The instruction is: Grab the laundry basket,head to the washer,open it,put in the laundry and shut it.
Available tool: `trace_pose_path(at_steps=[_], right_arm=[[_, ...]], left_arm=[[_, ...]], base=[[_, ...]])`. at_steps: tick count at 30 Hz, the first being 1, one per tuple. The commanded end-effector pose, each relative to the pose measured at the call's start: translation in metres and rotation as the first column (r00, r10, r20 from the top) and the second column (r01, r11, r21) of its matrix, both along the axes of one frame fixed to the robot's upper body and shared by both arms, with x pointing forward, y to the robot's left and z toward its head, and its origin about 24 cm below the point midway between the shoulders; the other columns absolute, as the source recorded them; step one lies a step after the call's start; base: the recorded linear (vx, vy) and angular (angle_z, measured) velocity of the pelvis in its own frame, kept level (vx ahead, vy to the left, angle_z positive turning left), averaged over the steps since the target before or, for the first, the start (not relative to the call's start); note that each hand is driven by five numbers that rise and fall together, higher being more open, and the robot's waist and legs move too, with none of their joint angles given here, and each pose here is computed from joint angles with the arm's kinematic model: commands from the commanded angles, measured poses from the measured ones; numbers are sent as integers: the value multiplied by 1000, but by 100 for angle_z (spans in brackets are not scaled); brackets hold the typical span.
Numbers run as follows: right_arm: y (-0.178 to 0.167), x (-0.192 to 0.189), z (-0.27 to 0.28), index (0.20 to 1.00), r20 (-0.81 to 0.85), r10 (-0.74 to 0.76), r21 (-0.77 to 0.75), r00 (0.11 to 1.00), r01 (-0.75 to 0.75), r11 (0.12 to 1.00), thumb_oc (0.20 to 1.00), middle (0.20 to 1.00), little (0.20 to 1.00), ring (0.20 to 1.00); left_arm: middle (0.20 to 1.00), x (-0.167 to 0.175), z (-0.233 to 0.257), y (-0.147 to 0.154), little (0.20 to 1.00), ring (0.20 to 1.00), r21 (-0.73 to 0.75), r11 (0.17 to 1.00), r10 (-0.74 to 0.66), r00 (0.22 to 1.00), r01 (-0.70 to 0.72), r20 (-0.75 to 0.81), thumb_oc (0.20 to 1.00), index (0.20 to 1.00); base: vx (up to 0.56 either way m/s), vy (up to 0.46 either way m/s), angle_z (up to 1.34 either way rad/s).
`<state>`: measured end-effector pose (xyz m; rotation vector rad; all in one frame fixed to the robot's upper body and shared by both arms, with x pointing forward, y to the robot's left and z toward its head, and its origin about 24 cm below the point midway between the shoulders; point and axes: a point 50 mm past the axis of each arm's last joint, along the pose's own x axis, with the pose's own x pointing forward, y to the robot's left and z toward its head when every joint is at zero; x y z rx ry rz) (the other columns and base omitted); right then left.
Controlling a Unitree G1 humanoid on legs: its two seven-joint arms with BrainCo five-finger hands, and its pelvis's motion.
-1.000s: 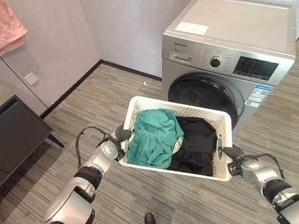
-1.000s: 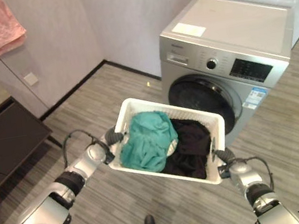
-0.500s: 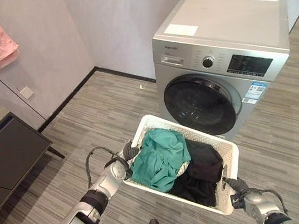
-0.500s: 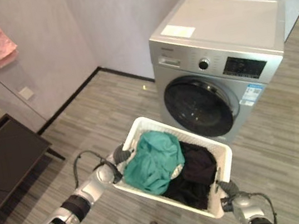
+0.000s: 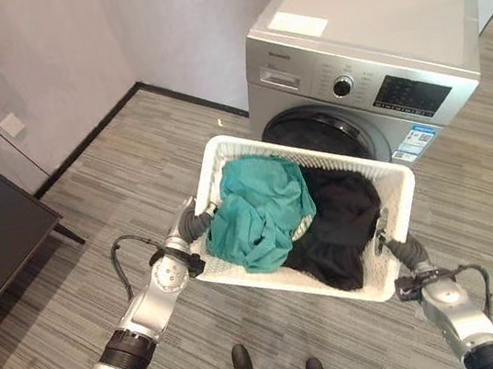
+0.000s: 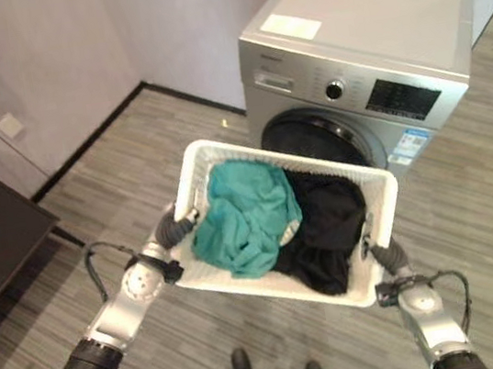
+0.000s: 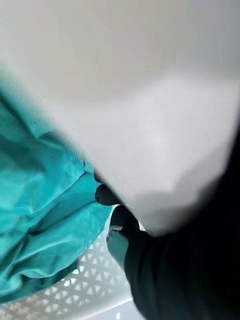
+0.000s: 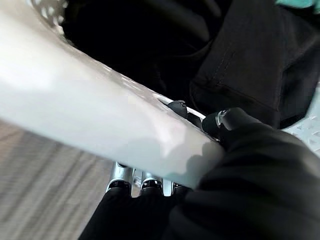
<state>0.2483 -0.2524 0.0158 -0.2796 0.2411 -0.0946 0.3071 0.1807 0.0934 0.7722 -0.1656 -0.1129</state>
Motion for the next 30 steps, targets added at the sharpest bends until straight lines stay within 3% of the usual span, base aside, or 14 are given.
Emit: trace_pose_path(at_steps=[1,2,4,5,13,17,25,30], right_arm=[[-87,-14,50,200,99,-154,-166,983,169,972,200,200,200,200],[-98,-14,62,200,113,-160,-192,981,179,965,200,200,200,200],[-98,-14,62,200,115,-162,-192,980,182,964,200,200,200,200],[-103,1,88,200,163,-132,-232,978,168,958,200,200,200,200],[-133,7,155,200,264,-138,-398,955,238,886,200,200,200,200],[-141,4,166,200,312,-173,-388,934,291,875,200,200,200,200],[-131,8,178,200,366,-124,-374,922,268,888,200,200,200,200],[-104,31,210,200,473,-10,-338,881,192,922,200,200,200,200]], left_arm=[[200,18,89,61,200,200,8,980,187,925,-201,331,200,200],[200,24,103,46,200,200,47,987,124,923,-151,364,200,200],[200,25,104,45,200,200,47,988,122,922,-149,367,200,200],[200,33,120,28,200,200,93,991,52,920,-95,388,200,200],[200,46,135,24,200,200,86,992,53,916,-95,398,200,200],[200,58,141,14,200,200,76,992,63,911,-102,409,200,200],[200,71,142,17,200,200,43,987,123,911,-152,393,200,200],[200,72,167,44,200,200,-9,965,238,865,-261,441,200,200]], base=[[83,361,-27],[47,274,-10],[10,212,17],[7,236,12],[185,124,-23],[256,-68,11],[278,-182,-3],[156,-309,-27]])
